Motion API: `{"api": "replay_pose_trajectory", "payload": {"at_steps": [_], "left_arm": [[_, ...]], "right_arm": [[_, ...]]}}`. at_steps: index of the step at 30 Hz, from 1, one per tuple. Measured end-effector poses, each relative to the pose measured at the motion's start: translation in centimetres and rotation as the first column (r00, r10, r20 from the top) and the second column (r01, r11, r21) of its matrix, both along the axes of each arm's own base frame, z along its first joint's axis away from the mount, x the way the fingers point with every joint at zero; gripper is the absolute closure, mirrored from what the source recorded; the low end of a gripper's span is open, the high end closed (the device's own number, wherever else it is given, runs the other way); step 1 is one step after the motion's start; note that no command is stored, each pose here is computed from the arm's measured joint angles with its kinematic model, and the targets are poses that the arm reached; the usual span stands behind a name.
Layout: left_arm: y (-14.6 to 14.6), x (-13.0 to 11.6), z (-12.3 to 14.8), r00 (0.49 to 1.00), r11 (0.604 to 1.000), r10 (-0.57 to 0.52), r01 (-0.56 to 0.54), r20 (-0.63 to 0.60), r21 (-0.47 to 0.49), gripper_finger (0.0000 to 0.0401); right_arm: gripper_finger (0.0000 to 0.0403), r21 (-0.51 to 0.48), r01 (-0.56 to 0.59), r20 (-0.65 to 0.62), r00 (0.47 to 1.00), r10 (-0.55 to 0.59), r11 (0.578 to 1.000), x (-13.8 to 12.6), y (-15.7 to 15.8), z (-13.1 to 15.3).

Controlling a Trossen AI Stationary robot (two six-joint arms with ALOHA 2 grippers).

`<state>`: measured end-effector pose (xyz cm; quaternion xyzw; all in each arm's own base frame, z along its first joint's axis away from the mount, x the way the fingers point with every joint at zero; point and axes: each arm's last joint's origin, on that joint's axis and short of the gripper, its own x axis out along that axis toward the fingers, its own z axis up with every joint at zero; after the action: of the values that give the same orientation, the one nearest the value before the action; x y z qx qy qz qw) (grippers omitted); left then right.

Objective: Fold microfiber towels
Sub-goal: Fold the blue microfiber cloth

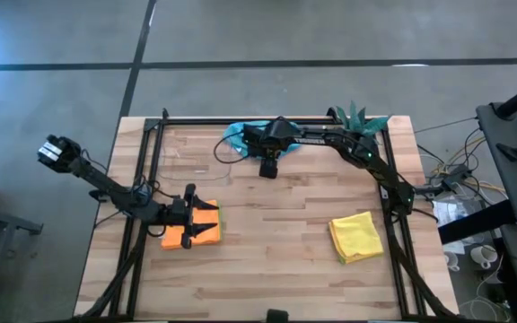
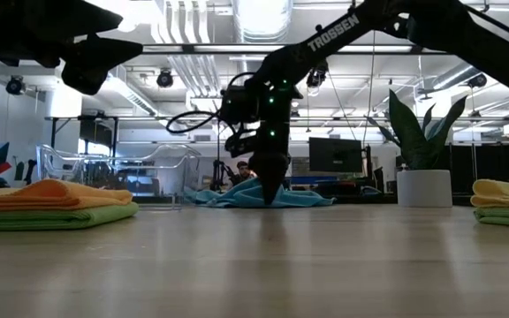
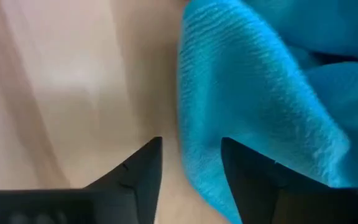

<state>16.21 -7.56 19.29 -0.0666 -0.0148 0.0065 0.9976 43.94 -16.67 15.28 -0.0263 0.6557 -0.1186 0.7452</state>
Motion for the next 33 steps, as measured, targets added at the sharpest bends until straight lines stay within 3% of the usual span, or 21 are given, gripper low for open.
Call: {"api": "replay_pose_trajectory", "payload": {"at_steps": [4,8,15,23,28,33], "left_arm": [[0.0,0.0,0.0,1.000,1.000,0.010,-0.010,0.000,0.000,0.0182],[0.1,0.0,0.0,1.000,1.000,0.013,-0.013,0.000,-0.001,0.0182],[0.1,0.0,0.0,1.000,1.000,0.017,-0.017,0.000,-0.007,0.0182],[0.1,0.0,0.0,1.000,1.000,0.016,-0.016,-0.004,0.001,0.0182],[0.1,0.0,-0.1,1.000,1.000,0.016,-0.016,-0.007,0.002,0.0182],[0.0,0.1,-0.2,1.000,1.000,0.015,-0.015,-0.014,0.002,0.0182]], "right_arm": [[0.0294,-0.005,0.006,0.025,1.000,-0.006,1.000,0.2,-0.2,0.5],[0.0373,0.021,-0.013,0.032,0.999,0.012,1.000,0.3,0.1,0.6],[0.0393,0.088,-0.054,-0.054,0.997,0.059,0.995,0.6,3.4,2.1],[0.0394,0.183,-0.047,-0.335,0.936,0.107,0.982,-1.9,13.2,6.1],[0.0394,0.358,-0.012,-0.292,0.948,0.124,0.934,-3.7,20.5,7.8],[0.0394,0.362,-0.103,-0.295,0.930,0.218,0.927,-5.8,27.6,6.9]]}}
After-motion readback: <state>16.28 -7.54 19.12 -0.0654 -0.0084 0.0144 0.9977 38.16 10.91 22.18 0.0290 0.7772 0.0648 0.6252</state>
